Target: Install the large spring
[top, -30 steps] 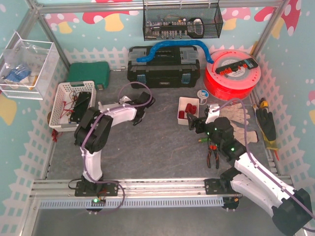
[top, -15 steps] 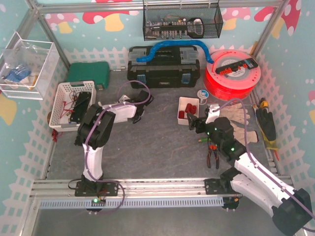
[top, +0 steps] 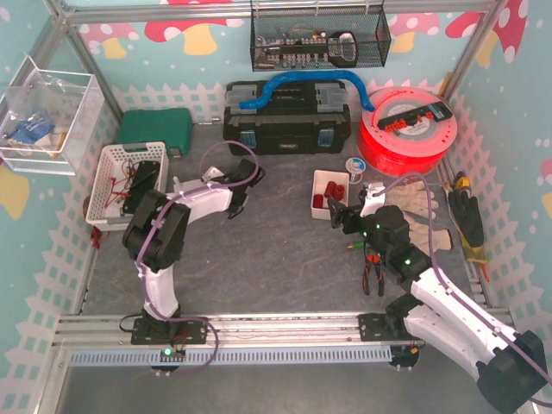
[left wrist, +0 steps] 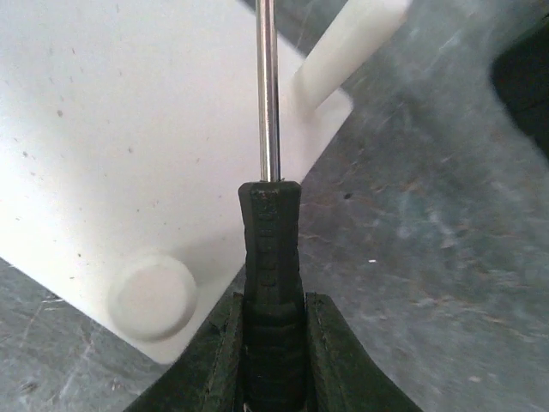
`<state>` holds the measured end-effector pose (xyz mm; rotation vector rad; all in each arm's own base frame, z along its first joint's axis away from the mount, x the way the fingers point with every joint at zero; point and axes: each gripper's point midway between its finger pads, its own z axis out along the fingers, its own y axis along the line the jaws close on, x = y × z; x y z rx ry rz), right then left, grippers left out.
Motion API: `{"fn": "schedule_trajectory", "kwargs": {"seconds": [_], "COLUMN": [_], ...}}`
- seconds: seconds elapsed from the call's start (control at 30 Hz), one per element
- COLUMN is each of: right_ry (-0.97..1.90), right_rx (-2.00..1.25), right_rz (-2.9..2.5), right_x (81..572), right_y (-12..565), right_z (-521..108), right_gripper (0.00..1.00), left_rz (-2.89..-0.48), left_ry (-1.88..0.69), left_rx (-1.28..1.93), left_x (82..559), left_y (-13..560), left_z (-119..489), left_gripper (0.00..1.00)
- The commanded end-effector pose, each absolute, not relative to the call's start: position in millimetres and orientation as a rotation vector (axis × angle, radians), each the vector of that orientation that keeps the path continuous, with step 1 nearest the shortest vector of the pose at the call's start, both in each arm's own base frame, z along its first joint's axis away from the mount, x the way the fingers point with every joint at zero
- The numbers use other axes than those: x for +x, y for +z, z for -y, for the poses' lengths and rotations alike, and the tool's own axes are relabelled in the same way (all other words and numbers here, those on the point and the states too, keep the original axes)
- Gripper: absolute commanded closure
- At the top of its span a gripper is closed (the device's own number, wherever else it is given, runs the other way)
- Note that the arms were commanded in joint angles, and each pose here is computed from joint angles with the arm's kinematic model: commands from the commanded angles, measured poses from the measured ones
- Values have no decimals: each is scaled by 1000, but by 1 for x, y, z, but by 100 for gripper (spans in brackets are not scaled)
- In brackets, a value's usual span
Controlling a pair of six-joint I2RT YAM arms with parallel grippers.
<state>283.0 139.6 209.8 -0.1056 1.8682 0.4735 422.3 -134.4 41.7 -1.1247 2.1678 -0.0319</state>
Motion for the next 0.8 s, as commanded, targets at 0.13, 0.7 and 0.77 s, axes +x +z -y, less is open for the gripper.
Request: {"fn": "schedule_trajectory", "kwargs": {"seconds": [0.13, 0.7, 0.77], "right_ry": [470, 468, 468], "right_rx": [-89, -87, -88], "right_rz": [-1857, -1840, -1840], "right_x": [282, 281, 281], "right_y": [209, 214, 214], "right_z": [-138, -136, -136], "right_gripper": [4, 3, 4], "left_rz": [-2013, -2052, -2051], "left_ry": [-119, -246, -235], "left_rx": [-1066, -875, -861], "left_x": [419, 497, 504], "left_y": [119, 99, 97], "left_z": [137, 181, 180], "left_gripper": [93, 85, 80]}}
